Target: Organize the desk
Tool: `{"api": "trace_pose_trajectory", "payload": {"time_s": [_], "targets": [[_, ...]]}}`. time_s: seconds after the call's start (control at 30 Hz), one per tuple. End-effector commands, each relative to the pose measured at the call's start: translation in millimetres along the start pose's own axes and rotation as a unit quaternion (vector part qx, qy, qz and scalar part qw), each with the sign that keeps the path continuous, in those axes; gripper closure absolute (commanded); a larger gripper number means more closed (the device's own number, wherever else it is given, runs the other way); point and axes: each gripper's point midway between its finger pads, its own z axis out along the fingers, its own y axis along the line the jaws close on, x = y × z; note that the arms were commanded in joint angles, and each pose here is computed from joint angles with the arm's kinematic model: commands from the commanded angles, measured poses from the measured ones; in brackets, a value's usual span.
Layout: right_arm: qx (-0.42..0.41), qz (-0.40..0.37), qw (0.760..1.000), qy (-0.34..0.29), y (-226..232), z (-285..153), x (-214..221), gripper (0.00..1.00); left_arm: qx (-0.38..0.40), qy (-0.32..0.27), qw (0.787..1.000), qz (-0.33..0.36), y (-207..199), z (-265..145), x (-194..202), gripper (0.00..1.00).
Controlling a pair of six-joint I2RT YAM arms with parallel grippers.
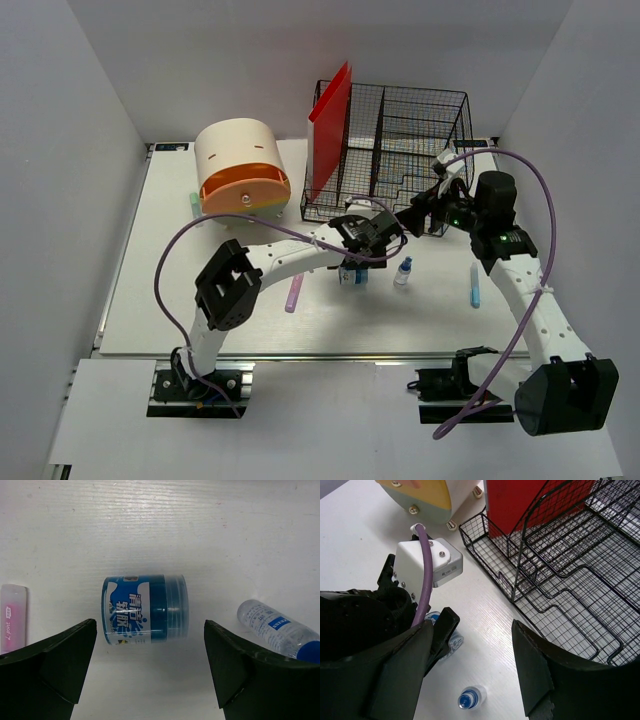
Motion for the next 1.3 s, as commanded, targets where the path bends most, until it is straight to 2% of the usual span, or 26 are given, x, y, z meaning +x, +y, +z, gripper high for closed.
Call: {"api": "trace_pose_trajectory", "payload": {"time_s": [0.0,0.3,0.6,0.7,0.73,0.83,0.97,1.07,1.27], "targets": [[-0.005,-0.015,1.0,-0.024,2,-4,-14,0.3,0.003,-0.012,1.0,-0.019,-5,-5,-7,0.02],[-0.006,-0.014,1.0,-0.025,0,-5,-14,0.3,-0.008,-0.006,1.0,-0.015,-4,8,2,0.02],[-0.008,-0.009,1.0,-0.026,-1,-6,-14,0.3,-0.017,0.002,1.0,-0.012,1,14,10,0.09],[-0.008,-0.009,1.0,-0.028,-1,-7,-15,0.3,-0.022,0.0,1.0,-0.01,3,15,10,0.23],[-0.006,-0.008,1.0,-0.027,-3,-8,-14,0.3,-0.022,-0.001,1.0,-0.01,4,14,10,0.3],[-0.006,-0.006,1.0,-0.028,-4,-8,-14,0.31,-0.018,-0.008,1.0,-0.011,5,7,5,0.42],[-0.008,-0.005,1.0,-0.029,-3,-9,-15,0.31,0.001,-0.02,1.0,0.008,6,-11,-7,0.78],[-0.01,-0.005,1.0,-0.029,-3,-10,-14,0.31,0.028,-0.036,0.998,0.051,8,-36,-22,1.0],[-0.014,-0.006,0.999,-0.032,-1,-11,-15,0.33,0.067,-0.091,0.986,0.121,43,-92,-58,1.0]]}}
